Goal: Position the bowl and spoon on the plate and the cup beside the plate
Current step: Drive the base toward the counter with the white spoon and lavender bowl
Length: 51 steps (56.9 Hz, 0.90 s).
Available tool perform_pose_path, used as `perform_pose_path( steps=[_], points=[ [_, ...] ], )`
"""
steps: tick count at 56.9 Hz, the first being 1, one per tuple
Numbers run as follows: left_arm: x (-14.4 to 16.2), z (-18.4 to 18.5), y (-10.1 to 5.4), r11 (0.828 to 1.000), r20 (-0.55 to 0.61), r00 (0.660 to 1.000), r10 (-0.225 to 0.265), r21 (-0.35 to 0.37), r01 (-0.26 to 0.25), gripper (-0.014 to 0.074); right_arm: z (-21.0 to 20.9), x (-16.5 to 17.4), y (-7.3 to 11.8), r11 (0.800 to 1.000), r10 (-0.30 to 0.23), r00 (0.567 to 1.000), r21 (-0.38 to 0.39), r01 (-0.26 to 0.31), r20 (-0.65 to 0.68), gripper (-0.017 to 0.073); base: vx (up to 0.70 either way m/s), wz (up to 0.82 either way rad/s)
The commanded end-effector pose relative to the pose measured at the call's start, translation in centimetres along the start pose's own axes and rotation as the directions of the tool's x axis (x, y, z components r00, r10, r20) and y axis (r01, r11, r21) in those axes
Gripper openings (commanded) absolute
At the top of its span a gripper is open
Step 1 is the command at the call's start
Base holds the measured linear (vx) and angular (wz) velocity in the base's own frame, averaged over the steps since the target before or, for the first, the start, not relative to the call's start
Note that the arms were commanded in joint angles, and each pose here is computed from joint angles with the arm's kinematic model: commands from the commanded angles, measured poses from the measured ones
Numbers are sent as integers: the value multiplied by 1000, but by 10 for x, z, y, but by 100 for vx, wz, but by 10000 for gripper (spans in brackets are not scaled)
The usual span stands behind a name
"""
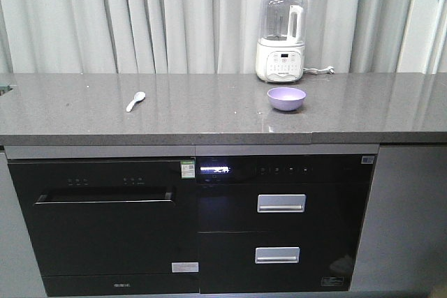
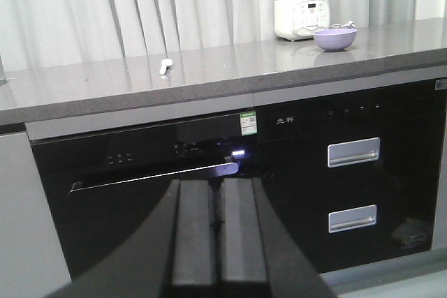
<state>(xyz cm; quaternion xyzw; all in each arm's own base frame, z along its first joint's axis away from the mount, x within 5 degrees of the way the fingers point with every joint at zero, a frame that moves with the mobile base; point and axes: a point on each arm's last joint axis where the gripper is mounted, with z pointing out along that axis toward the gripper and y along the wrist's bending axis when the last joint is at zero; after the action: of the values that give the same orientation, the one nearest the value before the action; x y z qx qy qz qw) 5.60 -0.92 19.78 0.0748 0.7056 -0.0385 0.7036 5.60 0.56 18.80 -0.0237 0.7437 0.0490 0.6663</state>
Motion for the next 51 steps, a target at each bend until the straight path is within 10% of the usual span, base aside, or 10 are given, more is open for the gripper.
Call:
perform_pose_path(
  steps=[1, 51],
  points=[
    [-16, -3, 1, 1000, 119, 993, 0, -11, 2, 0, 0, -5, 0, 1000, -6, 997, 2, 6, 76, -8, 0, 0],
    [-16, -3, 1, 1000, 119, 993, 0, -11, 2, 0, 0, -5, 0, 1000, -6, 997, 1, 6, 77, -8, 0, 0]
  ],
)
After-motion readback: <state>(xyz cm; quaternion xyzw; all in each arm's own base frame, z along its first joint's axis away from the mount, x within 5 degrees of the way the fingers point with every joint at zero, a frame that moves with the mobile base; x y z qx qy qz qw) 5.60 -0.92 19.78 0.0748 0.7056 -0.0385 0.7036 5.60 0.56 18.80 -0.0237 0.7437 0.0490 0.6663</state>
